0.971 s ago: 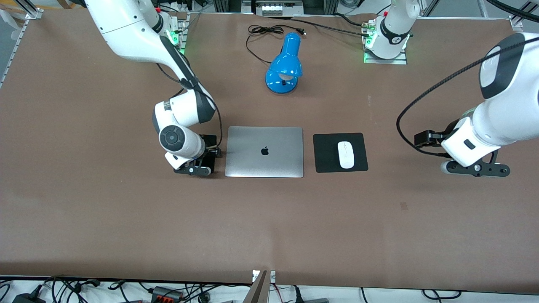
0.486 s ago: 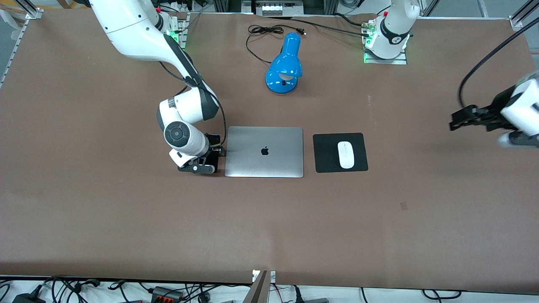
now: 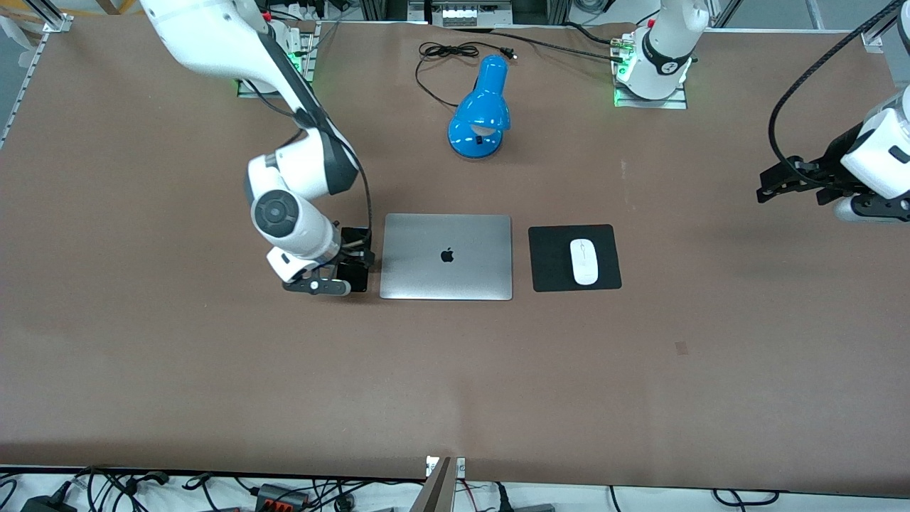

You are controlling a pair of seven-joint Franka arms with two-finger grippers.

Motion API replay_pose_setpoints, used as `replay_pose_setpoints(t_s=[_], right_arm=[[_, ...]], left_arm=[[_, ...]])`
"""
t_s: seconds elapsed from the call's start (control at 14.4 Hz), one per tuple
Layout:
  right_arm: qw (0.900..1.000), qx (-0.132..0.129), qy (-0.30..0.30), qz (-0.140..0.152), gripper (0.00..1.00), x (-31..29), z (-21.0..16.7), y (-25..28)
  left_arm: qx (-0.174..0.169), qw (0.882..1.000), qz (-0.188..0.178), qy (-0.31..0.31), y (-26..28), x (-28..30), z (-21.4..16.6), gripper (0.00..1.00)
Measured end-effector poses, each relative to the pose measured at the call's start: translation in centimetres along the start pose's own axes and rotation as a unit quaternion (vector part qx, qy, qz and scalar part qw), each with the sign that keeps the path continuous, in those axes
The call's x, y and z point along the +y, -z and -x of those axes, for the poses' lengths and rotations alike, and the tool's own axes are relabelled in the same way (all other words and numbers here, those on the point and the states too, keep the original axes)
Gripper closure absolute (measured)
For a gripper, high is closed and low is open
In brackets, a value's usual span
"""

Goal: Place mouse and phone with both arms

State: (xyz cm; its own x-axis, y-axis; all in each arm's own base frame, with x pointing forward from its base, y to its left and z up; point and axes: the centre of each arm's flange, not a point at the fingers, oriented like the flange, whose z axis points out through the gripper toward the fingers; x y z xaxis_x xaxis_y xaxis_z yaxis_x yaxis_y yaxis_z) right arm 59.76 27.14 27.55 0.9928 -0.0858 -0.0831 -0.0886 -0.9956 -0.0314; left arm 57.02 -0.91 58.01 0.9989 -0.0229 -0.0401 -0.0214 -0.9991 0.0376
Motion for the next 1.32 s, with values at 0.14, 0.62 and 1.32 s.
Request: replay_pose_setpoints(t_s=[0.14,0.62,1.32], right_arm=[[1.0,-0.001,-0.013,-0.003,0.0,1.3,-1.8,5.6],[0.999,0.033,-0.025,-0.024,0.0,11.8,-6.6,21.4],[0.999,0.043,0.006,-0.004,0.0,28.6,-4.7,31.3]], left_arm=[[0.003,1.0,0.0,-0.006,0.3,0.6,0.0,0.0],[0.004,1.0,-0.001,-0.009,0.8,1.0,0.0,0.0],[0.002,1.0,-0.001,-0.009,0.7,1.0,0.0,0.0]])
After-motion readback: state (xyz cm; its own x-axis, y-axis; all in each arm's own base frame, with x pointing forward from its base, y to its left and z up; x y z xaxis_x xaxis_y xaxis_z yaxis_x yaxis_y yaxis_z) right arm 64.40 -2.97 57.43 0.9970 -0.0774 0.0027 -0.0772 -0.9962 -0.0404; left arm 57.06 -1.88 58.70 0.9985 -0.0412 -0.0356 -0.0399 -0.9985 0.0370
